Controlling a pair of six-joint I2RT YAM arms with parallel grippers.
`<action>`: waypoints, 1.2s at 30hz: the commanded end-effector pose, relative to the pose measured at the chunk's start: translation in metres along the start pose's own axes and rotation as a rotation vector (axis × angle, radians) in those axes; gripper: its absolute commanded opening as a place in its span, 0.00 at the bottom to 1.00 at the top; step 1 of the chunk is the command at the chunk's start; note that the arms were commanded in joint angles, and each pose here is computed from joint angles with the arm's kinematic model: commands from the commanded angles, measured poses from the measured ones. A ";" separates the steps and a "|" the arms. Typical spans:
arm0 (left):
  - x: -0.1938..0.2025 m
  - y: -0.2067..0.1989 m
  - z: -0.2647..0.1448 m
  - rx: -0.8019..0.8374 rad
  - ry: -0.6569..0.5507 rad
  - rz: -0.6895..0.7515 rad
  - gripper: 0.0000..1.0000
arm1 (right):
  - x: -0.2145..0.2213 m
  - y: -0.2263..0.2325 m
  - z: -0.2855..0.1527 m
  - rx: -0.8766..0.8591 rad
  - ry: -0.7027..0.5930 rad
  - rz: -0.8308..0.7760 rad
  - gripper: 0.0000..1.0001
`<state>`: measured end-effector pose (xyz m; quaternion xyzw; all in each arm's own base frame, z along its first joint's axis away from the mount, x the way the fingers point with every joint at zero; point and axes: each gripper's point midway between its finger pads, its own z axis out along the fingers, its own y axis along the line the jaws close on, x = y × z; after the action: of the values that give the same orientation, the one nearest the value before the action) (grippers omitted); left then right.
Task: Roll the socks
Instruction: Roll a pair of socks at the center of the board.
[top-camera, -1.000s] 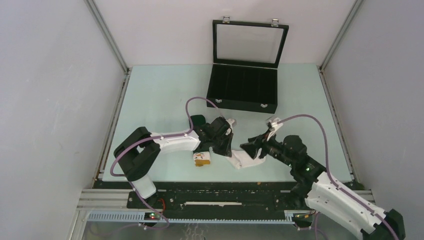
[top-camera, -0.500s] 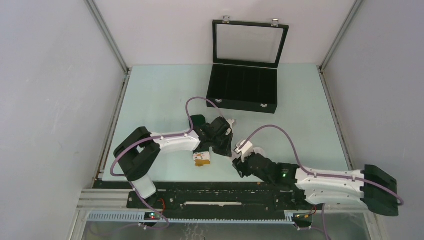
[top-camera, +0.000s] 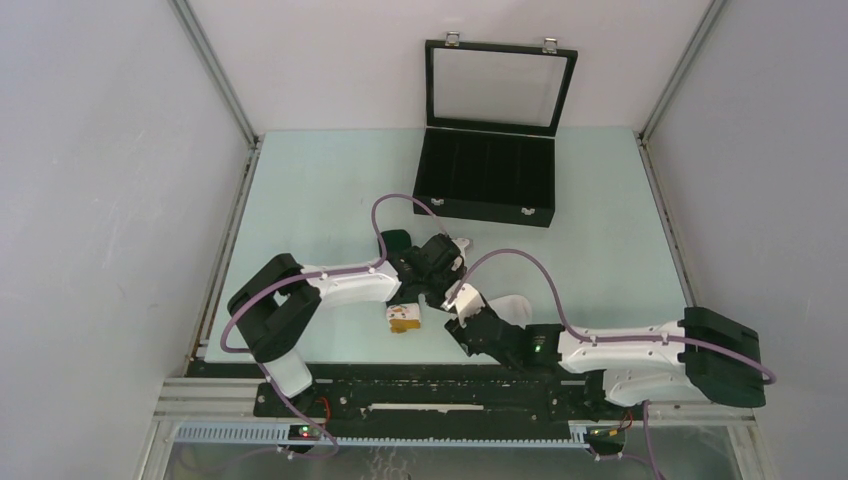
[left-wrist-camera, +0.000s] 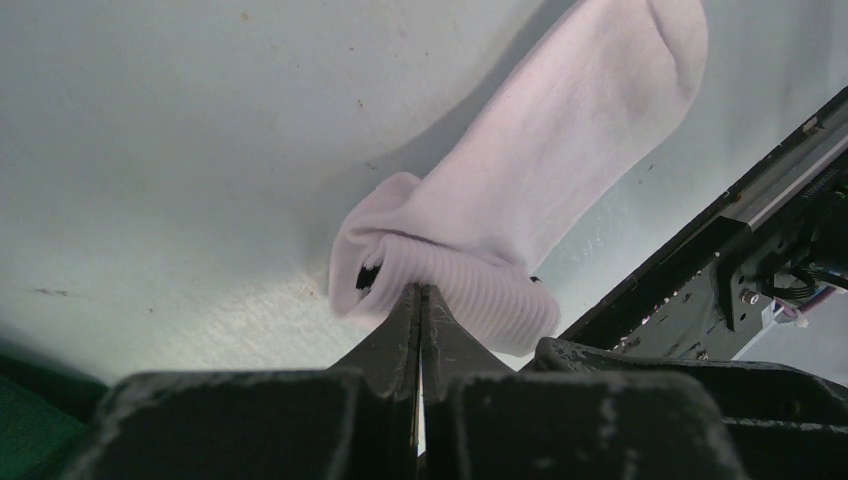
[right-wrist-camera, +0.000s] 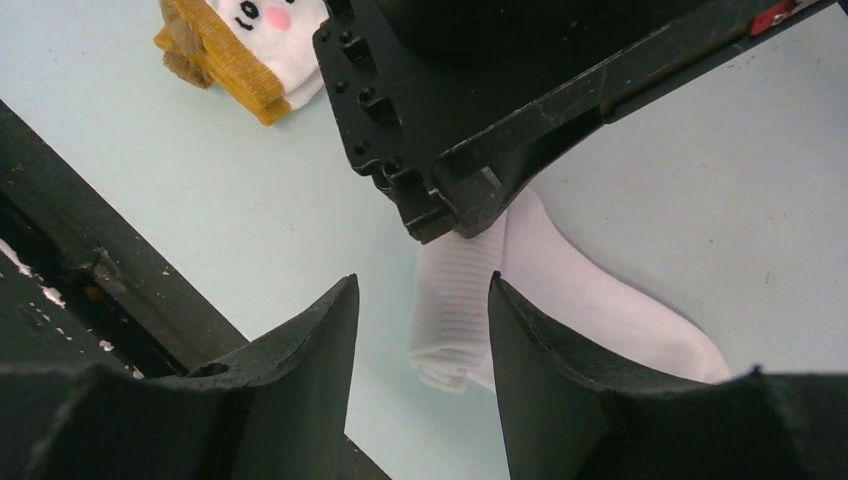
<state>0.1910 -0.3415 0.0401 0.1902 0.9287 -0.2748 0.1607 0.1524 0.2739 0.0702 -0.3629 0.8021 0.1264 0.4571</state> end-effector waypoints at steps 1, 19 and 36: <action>0.013 0.000 0.001 0.002 0.040 0.029 0.00 | -0.007 0.000 0.002 0.033 -0.005 -0.004 0.56; 0.015 -0.001 0.003 0.010 0.055 0.028 0.00 | 0.040 -0.005 0.016 0.120 0.139 0.023 0.51; 0.002 -0.014 -0.017 0.041 0.005 0.032 0.00 | 0.076 -0.004 0.010 0.151 0.253 0.072 0.00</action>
<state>0.1889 -0.3433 0.0419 0.1925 0.9268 -0.2819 0.1567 0.1580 0.2559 0.0266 -0.2846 0.8592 0.0497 0.4222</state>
